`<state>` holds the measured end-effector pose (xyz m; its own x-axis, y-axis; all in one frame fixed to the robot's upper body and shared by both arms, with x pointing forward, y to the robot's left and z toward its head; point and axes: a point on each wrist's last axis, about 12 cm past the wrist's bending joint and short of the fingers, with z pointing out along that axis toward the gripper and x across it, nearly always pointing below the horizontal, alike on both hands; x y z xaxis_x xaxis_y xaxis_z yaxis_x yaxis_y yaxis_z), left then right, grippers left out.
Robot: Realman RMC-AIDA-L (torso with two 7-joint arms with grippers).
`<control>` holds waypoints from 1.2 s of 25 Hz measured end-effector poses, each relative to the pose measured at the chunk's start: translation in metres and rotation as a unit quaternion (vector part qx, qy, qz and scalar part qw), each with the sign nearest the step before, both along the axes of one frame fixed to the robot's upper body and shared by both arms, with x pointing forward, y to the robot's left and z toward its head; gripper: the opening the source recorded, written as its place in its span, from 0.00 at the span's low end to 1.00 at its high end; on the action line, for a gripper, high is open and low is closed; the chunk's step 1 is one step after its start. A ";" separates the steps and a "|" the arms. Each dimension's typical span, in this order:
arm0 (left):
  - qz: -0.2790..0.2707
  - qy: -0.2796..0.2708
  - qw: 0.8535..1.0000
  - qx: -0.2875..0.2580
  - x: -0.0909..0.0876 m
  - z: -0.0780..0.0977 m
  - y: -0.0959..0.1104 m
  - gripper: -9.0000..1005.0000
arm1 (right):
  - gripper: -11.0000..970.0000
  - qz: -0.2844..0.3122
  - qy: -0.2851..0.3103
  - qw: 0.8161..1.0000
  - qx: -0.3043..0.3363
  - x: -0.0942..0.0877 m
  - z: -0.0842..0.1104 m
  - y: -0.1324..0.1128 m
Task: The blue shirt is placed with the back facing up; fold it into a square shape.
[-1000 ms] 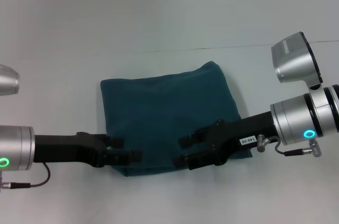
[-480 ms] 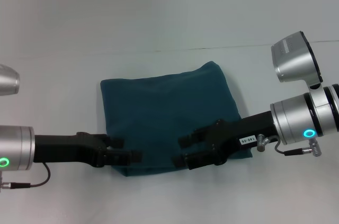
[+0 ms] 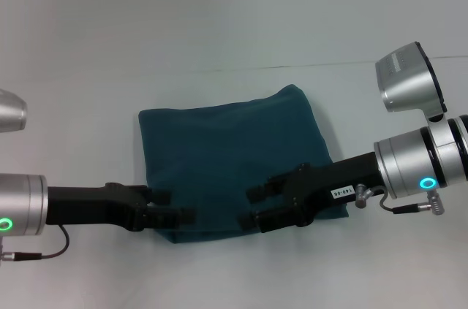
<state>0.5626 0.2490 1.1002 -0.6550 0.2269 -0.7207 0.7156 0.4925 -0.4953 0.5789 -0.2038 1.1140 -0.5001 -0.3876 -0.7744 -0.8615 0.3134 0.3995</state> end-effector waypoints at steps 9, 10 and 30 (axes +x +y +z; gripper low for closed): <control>0.000 0.000 1.000 0.000 0.000 0.000 0.000 0.83 | 0.68 0.000 0.001 1.000 0.000 0.000 0.000 0.000; 0.000 0.000 1.000 0.000 0.000 0.000 0.000 0.83 | 0.68 0.000 0.001 1.000 0.000 0.000 0.000 0.000; 0.007 -0.003 1.000 0.004 0.002 0.000 0.001 0.83 | 0.68 -0.002 0.002 1.000 0.000 0.000 0.000 -0.001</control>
